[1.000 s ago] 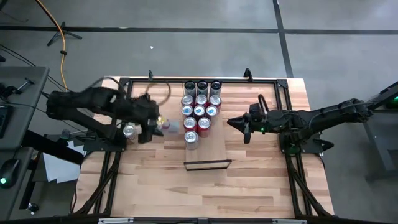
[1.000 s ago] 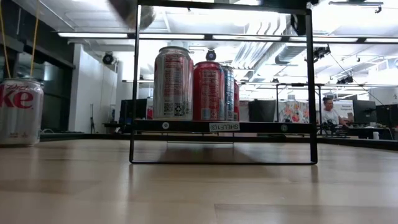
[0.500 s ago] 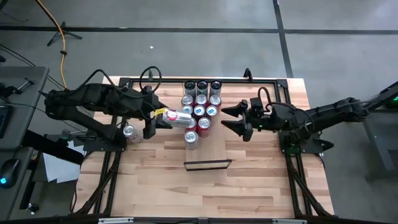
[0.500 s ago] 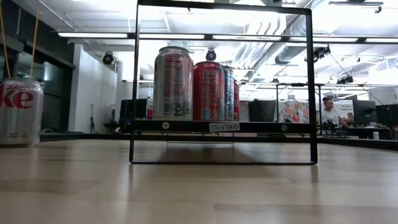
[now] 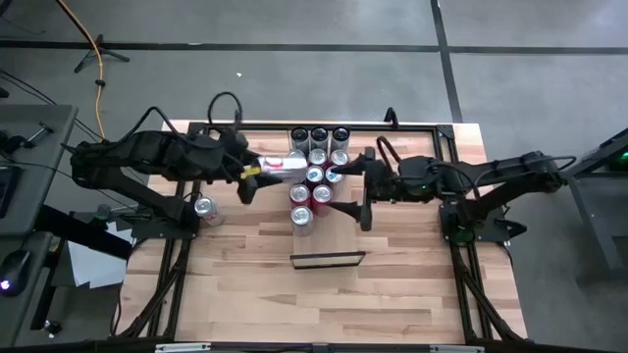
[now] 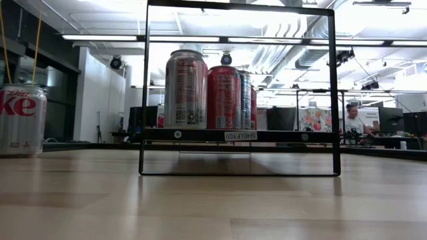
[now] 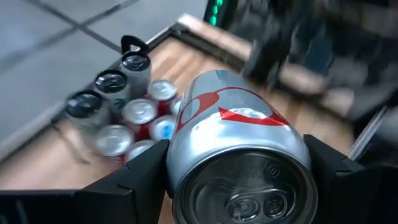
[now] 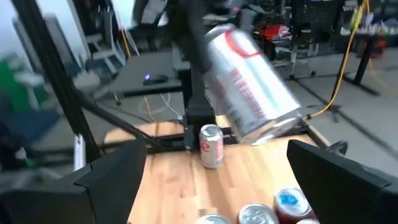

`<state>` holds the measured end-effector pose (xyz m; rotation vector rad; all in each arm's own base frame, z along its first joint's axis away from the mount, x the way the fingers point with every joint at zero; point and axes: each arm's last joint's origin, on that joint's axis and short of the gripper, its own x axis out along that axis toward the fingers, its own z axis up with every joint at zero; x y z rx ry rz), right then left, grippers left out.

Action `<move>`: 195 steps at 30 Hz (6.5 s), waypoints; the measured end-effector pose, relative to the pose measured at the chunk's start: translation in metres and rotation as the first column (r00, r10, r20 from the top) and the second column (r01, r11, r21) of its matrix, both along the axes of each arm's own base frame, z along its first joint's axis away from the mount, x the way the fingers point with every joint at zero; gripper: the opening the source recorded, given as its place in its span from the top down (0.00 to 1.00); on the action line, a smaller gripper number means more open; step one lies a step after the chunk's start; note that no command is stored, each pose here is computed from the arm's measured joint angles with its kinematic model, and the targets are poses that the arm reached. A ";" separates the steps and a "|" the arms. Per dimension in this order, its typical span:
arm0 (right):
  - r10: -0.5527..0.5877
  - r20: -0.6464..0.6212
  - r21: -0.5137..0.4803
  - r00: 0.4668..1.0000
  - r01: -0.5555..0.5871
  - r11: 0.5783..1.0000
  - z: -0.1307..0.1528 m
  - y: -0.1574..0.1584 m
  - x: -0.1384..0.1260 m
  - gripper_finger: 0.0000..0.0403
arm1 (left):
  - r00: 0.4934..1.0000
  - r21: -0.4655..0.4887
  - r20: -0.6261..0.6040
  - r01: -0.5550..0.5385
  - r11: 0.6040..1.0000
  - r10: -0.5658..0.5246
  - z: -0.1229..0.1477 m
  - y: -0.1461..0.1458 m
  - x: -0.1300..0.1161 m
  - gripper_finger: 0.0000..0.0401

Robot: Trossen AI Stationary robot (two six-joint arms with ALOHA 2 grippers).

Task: Place canned beverage on shelf
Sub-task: Put the right red/silver soda can on the shelf aligned with the other red/silver soda cans

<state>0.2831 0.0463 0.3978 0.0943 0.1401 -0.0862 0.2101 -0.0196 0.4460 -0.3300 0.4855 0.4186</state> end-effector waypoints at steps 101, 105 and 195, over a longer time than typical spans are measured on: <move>-0.652 -0.376 -0.534 0.659 0.420 0.733 0.001 -0.009 -0.058 0.29 | 0.953 -0.084 0.195 -0.218 0.972 0.230 -0.041 0.023 0.005 0.32; -0.611 -0.375 -0.406 0.697 0.470 0.784 -0.008 -0.005 -0.079 0.29 | 0.939 -0.143 0.315 -0.098 0.985 0.139 -0.082 0.004 0.011 0.32; -0.031 -0.093 0.045 0.995 0.036 0.998 -0.131 0.047 -0.031 0.27 | 0.866 -0.076 -0.073 0.489 0.869 -0.494 -0.099 -0.012 0.173 0.06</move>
